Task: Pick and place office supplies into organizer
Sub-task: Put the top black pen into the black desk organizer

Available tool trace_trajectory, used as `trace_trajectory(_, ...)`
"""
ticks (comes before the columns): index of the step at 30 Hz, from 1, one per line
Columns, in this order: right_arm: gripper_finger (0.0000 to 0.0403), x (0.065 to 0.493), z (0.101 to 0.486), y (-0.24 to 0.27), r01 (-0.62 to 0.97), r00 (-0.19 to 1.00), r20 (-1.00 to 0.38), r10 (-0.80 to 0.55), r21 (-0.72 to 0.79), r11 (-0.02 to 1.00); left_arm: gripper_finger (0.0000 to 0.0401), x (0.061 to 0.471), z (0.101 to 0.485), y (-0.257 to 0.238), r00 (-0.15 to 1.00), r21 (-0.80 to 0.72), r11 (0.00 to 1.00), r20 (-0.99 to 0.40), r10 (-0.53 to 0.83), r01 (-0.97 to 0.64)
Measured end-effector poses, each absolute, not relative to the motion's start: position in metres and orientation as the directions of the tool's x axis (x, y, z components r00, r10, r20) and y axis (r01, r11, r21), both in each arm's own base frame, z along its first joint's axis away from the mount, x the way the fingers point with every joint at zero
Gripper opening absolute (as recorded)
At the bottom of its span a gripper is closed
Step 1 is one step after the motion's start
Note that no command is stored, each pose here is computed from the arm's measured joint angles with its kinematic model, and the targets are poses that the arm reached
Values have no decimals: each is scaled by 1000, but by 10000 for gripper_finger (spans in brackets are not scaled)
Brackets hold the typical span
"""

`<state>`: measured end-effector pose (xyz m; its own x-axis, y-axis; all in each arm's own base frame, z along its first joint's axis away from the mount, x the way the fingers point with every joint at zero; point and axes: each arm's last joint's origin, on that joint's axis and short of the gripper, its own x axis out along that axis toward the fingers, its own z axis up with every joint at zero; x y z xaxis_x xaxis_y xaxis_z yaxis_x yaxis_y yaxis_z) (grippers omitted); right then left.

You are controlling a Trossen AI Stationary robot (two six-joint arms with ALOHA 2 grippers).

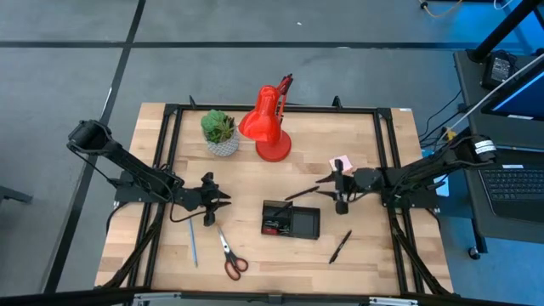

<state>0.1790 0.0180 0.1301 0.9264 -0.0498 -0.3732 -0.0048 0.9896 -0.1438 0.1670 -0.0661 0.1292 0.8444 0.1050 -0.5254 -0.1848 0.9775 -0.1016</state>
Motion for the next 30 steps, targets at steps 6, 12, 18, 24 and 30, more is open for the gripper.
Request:
trace_trajectory(6, 163, 174, 121, 0, 102, 905, -408, -118, -61, 993, 90, 167, 129, -66, 844, -88, 980, -525, 105, -176)
trace_trajectory(12, 163, 174, 120, -9, 119, 903, -414, -111, -6, 993, 90, 167, 129, -66, 845, -85, 980, -524, 110, -181)
trace_trajectory(18, 163, 175, 115, -8, 40, 895, -443, -39, -8, 999, 90, 167, 129, -65, 845, -77, 978, -519, 126, -194)
trace_trajectory(24, 163, 178, 109, -9, 43, 893, -447, -46, -17, 999, 90, 167, 129, -65, 845, -77, 978, -519, 126, -194)
trace_trajectory(30, 163, 183, 101, -14, 37, 894, -447, -24, 20, 999, 90, 167, 129, -65, 845, -77, 978, -519, 126, -194)
